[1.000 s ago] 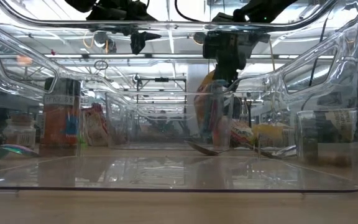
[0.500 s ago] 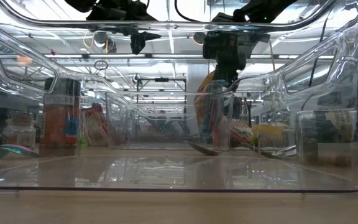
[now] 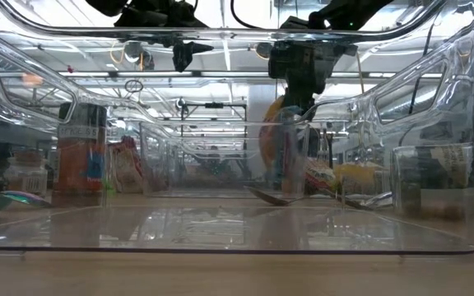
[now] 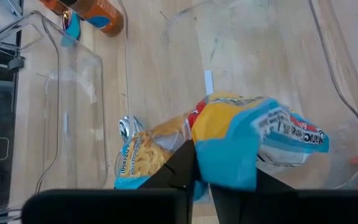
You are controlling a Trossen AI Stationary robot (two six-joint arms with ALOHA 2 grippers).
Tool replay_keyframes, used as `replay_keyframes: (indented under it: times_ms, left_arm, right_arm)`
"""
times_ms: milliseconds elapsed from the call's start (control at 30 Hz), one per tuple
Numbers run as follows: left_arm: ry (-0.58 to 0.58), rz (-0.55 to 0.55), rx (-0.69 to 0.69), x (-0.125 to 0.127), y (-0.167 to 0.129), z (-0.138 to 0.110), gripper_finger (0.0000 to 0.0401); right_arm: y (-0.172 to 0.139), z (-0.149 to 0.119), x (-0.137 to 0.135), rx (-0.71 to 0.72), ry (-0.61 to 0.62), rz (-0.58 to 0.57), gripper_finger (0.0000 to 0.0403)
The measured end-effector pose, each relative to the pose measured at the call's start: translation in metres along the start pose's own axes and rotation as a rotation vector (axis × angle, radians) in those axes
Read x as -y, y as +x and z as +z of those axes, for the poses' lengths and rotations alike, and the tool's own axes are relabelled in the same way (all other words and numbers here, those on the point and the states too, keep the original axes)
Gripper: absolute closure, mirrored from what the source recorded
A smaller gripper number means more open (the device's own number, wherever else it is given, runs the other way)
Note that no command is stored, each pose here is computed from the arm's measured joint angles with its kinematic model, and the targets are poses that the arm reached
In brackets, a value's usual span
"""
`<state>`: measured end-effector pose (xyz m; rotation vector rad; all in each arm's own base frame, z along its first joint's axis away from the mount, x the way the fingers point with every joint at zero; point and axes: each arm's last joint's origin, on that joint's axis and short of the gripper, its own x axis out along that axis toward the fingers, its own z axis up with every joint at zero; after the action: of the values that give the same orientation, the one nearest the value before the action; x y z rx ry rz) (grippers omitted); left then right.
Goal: Pick & Place Food Item
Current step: Put the blue noodle pack into the middle transparent bin
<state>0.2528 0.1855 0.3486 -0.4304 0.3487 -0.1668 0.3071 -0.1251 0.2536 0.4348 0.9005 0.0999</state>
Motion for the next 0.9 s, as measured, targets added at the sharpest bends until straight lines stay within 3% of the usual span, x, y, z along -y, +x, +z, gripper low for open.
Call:
replay_keyframes:
  times_ms: [567, 900]
  left_arm:
    - [-0.004, 0.000, 0.000, 0.0000, 0.0000, 0.0000, 0.0219]
    - [-0.006, 0.000, 0.000, 0.0000, 0.0000, 0.0000, 0.0219]
  right_arm:
    - [0.0000, 0.0007, 0.0002, 0.007, -0.008, -0.007, 0.0321]
    - [-0.0002, 0.0058, 0.0017, 0.054, -0.001, -0.055, 0.0317]
